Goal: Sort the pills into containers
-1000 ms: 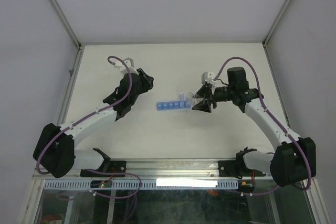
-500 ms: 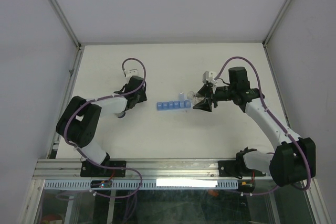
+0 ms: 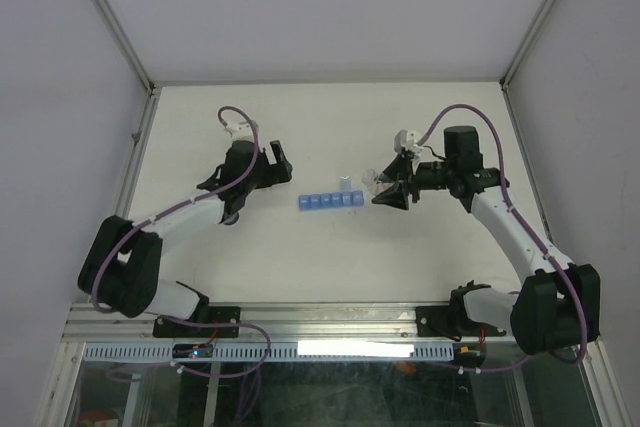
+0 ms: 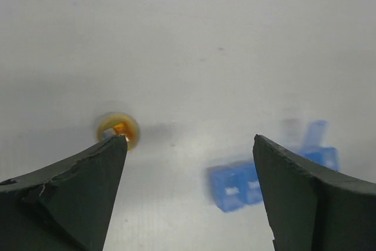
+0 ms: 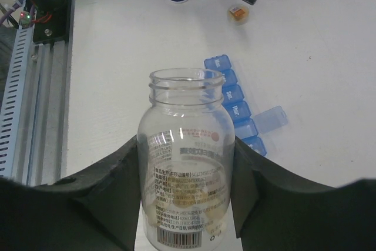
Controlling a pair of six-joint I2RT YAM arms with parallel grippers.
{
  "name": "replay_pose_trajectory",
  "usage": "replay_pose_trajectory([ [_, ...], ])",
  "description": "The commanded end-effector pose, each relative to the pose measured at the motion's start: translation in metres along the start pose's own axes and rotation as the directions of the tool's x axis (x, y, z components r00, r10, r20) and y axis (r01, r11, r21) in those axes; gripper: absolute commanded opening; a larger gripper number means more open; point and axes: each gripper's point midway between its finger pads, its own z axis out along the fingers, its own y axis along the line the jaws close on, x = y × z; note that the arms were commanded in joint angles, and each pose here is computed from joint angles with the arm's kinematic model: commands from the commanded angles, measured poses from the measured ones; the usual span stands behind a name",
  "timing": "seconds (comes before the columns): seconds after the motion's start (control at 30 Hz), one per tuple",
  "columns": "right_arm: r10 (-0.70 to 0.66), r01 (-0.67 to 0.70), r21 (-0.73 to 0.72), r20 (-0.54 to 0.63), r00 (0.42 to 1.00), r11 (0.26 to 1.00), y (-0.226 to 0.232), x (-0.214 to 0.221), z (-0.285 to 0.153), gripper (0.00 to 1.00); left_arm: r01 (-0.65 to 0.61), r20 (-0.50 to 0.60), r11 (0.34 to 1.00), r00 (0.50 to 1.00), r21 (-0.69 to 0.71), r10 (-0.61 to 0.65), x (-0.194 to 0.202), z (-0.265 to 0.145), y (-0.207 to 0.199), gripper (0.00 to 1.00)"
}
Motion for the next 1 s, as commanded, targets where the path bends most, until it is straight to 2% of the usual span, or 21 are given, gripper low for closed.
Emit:
replay_pose_trajectory([
  [0.0, -0.014, 0.014, -0.003, 0.105, 0.994, 1.000, 0.001, -0.034, -0.013, 0.00, -0.067, 0.186, 0.849, 0.982, 0.525, -0.037, -0.043, -0.072, -0.086, 0.93],
  [0.07, 0.004, -0.005, 0.008, 0.138, 0.990, 1.000, 0.000, -0.044, -0.020, 0.00, -0.099, 0.215, 0.726, 0.974, 0.680, -0.069, -0.044, -0.106, -0.110, 0.98],
  [0.17, -0.004, -0.013, 0.094, 0.181, 0.983, 0.995, -0.014, -0.068, -0.031, 0.00, -0.145, 0.259, 0.598, 0.960, 0.788, -0.108, -0.048, -0.142, -0.126, 0.99],
  [0.27, -0.029, -0.056, 0.302, 0.269, 0.963, 0.952, -0.050, -0.119, -0.051, 0.00, -0.190, 0.303, 0.526, 0.943, 0.829, -0.137, -0.053, -0.164, -0.132, 0.99],
  [0.33, -0.053, -0.195, 0.504, 0.435, 0.899, 0.842, -0.092, -0.172, -0.089, 0.00, -0.207, 0.320, 0.512, 0.937, 0.834, -0.141, -0.054, -0.171, -0.132, 0.99],
  [0.37, -0.039, -0.273, 0.493, 0.534, 0.845, 0.826, -0.099, -0.196, -0.105, 0.00, -0.216, 0.330, 0.507, 0.933, 0.834, -0.145, -0.057, -0.174, -0.132, 0.99],
  [0.4, 0.058, -0.358, 0.367, 0.624, 0.779, 0.859, -0.091, -0.218, -0.108, 0.00, -0.224, 0.337, 0.502, 0.930, 0.835, -0.146, -0.058, -0.178, -0.133, 0.99],
  [0.43, 0.134, -0.366, 0.230, 0.656, 0.743, 0.902, -0.077, -0.236, -0.103, 0.00, -0.233, 0.345, 0.494, 0.927, 0.837, -0.148, -0.059, -0.182, -0.133, 0.99],
  [0.47, 0.188, -0.306, 0.065, 0.663, 0.725, 0.950, -0.051, -0.252, -0.092, 0.00, -0.244, 0.355, 0.487, 0.923, 0.839, -0.150, -0.061, -0.187, -0.134, 0.99],
  [0.53, 0.172, -0.112, -0.134, 0.637, 0.752, 0.985, 0.013, -0.264, -0.073, 0.00, -0.266, 0.372, 0.463, 0.916, 0.845, -0.153, -0.062, -0.197, -0.135, 0.99],
  [0.57, 0.103, -0.034, -0.120, 0.639, 0.763, 0.992, 0.028, -0.265, -0.071, 0.00, -0.281, 0.382, 0.449, 0.912, 0.848, -0.151, -0.061, -0.202, -0.135, 0.99],
  [0.63, 0.042, -0.143, 0.099, 0.663, 0.748, 0.985, -0.010, -0.264, -0.085, 0.00, -0.302, 0.399, 0.438, 0.905, 0.847, -0.149, -0.058, -0.208, -0.133, 0.99],
  [0.67, 0.030, -0.250, 0.234, 0.671, 0.741, 0.940, -0.043, -0.261, -0.101, 0.00, -0.314, 0.411, 0.434, 0.899, 0.845, -0.149, -0.057, -0.210, -0.132, 0.99],
  [0.7, 0.037, -0.293, 0.281, 0.661, 0.750, 0.914, -0.060, -0.257, -0.110, 0.00, -0.322, 0.420, 0.432, 0.895, 0.843, -0.152, -0.055, -0.210, -0.131, 0.99],
  [0.73, 0.031, -0.263, 0.257, 0.658, 0.752, 0.930, -0.058, -0.255, -0.111, 0.00, -0.329, 0.427, 0.430, 0.891, 0.841, -0.156, -0.055, -0.211, -0.130, 0.99],
  [0.8, 0.064, -0.064, -0.022, 0.613, 0.788, 0.998, 0.012, -0.245, -0.084, 0.00, -0.336, 0.429, 0.423, 0.891, 0.842, -0.147, -0.053, -0.209, -0.130, 0.99],
  [0.83, -0.004, 0.050, -0.061, 0.591, 0.807, 0.997, 0.034, -0.238, -0.074, 0.00, -0.335, 0.426, 0.421, 0.894, 0.843, -0.142, -0.052, -0.208, -0.131, 0.99],
  [0.87, -0.014, 0.007, 0.014, 0.596, 0.803, 1.000, 0.017, -0.235, -0.075, 0.00, -0.332, 0.422, 0.422, 0.896, 0.843, -0.137, -0.051, -0.205, -0.132, 0.99],
  [0.9, -0.021, -0.093, 0.170, 0.566, 0.824, 0.981, -0.020, -0.224, -0.080, 0.00, -0.326, 0.415, 0.425, 0.900, 0.845, -0.134, -0.050, -0.202, -0.132, 0.99],
  [0.93, 0.218, -0.316, 0.113, 0.511, 0.832, 0.942, -0.021, -0.208, -0.074, 0.00, -0.320, 0.409, 0.429, 0.903, 0.845, -0.132, -0.049, -0.199, -0.132, 0.99],
  [0.97, -0.126, -0.094, 0.465, 0.419, 0.899, 0.880, -0.072, -0.204, -0.090, 0.00, -0.312, 0.403, 0.436, 0.905, 0.844, -0.132, -0.048, -0.195, -0.131, 0.99],
])
